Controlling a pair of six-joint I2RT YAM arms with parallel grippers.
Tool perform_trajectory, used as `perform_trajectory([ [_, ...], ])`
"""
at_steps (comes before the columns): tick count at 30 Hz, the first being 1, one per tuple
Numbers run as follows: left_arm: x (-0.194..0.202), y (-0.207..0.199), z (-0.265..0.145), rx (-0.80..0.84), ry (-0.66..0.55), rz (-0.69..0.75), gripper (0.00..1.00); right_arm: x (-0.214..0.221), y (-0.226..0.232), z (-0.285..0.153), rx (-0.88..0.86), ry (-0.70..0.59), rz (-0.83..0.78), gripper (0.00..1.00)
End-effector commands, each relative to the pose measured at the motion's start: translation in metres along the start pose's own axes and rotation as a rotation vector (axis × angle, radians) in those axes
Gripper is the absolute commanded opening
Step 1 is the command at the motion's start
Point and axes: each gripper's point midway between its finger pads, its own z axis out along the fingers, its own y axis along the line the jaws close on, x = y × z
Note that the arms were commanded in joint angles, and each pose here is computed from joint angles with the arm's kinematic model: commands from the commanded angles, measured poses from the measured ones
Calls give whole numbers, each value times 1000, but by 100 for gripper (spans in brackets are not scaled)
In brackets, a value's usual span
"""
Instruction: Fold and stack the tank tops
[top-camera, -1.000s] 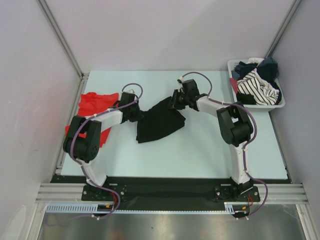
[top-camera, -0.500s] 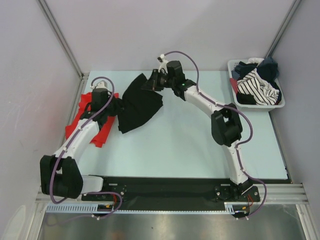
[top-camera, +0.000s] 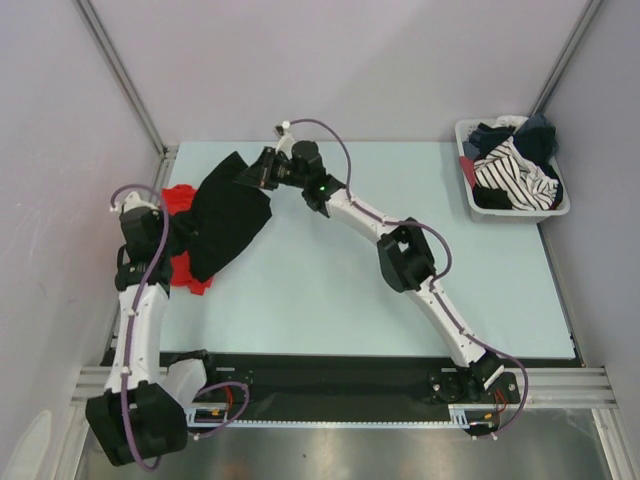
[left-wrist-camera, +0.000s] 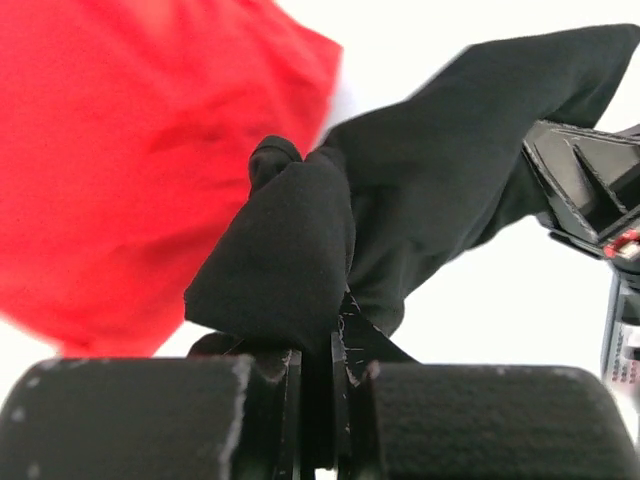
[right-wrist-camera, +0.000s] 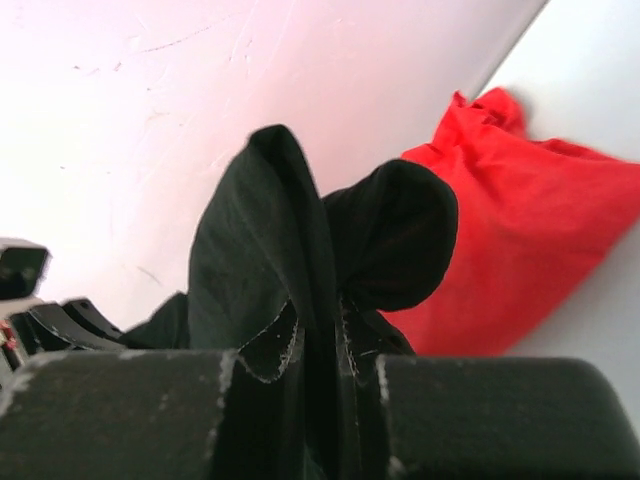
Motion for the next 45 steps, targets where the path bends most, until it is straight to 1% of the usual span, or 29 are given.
perform_trajectory([
  [1, 1, 23, -13, -13, -16, -90, 0, -24, 49, 16, -192, -172, 38, 0],
  [4, 4, 37, -16, -10, -18, -140, 0, -14, 58, 29, -244, -241, 82, 0],
  [8, 11, 50, -13, -15, -5, -169, 0, -13, 80, 39, -276, -324, 68, 0],
  [11, 18, 51, -11, 2, 30, -158, 0, -21, 95, 36, -285, -341, 41, 0],
  [12, 20, 50, -10, 13, 36, -158, 0, -17, 85, 35, -257, -328, 45, 0],
  [13, 21, 49, -10, 22, 39, -156, 0, -20, 83, 32, -244, -331, 38, 0],
  [14, 21, 49, -9, 26, 35, -153, 0, -38, 93, 22, -245, -354, 26, 0],
  [15, 23, 51, -6, 21, 47, -154, 0, -31, 76, 20, -206, -326, 34, 0],
  [20, 34, 40, 8, 78, 108, -165, 1, -47, 58, -19, -96, -300, -5, 0],
  [21, 38, 38, 11, 74, 118, -165, 0, -65, 71, -35, -81, -318, -20, 0],
  [22, 46, 26, 14, 93, 143, -141, 0, -52, 46, -43, -5, -288, -6, 0],
  [23, 43, 22, 17, 83, 129, -123, 0, -53, 40, -52, 34, -285, -7, 0],
  [24, 47, 14, 20, 92, 143, -121, 0, -58, 31, -64, 81, -293, -28, 0],
  [25, 59, 2, 25, 112, 182, -102, 0, -63, 37, -78, 119, -287, -28, 0],
  [26, 60, -7, 30, 128, 186, -94, 0, -48, 18, -90, 189, -255, -8, 0],
  [27, 64, -15, 32, 143, 196, -100, 1, -47, -7, -108, 306, -250, 9, 0],
  [28, 79, -28, 36, 163, 242, -78, 0, -59, 6, -127, 337, -274, 3, 0],
  [30, 85, -48, 41, 182, 246, -54, 0, -34, -36, -165, 516, -238, 64, 0],
  [31, 104, -65, 40, 213, 292, -21, 0, -46, -33, -191, 559, -272, 80, 0],
  [32, 112, -73, 45, 221, 313, -10, 0, -42, -45, -209, 620, -275, 101, 0],
  [33, 120, -80, 47, 227, 333, -8, 0, -21, -68, -234, 727, -250, 140, 0],
  [35, 141, -92, 52, 250, 375, 11, 0, -28, -68, -265, 758, -284, 142, 0],
  [36, 149, -96, 52, 259, 391, 15, 0, -11, -81, -280, 814, -248, 164, 0],
  [39, 158, -95, 65, 260, 399, 30, 0, -4, -98, -299, 888, -208, 159, 0],
  [41, 156, -101, 75, 287, 386, 53, 0, -8, -109, -301, 891, -187, 171, 0],
  [42, 156, -103, 80, 304, 377, 88, 0, 1, -122, -297, 887, -150, 191, 0],
  [43, 164, -98, 91, 293, 389, 105, 0, -7, -125, -293, 878, -158, 186, 0],
  [44, 156, -102, 100, 297, 348, 123, 1, -8, -130, -291, 875, -153, 189, 0],
  [45, 158, -100, 107, 290, 342, 146, 3, -4, -146, -287, 870, -128, 199, 0],
])
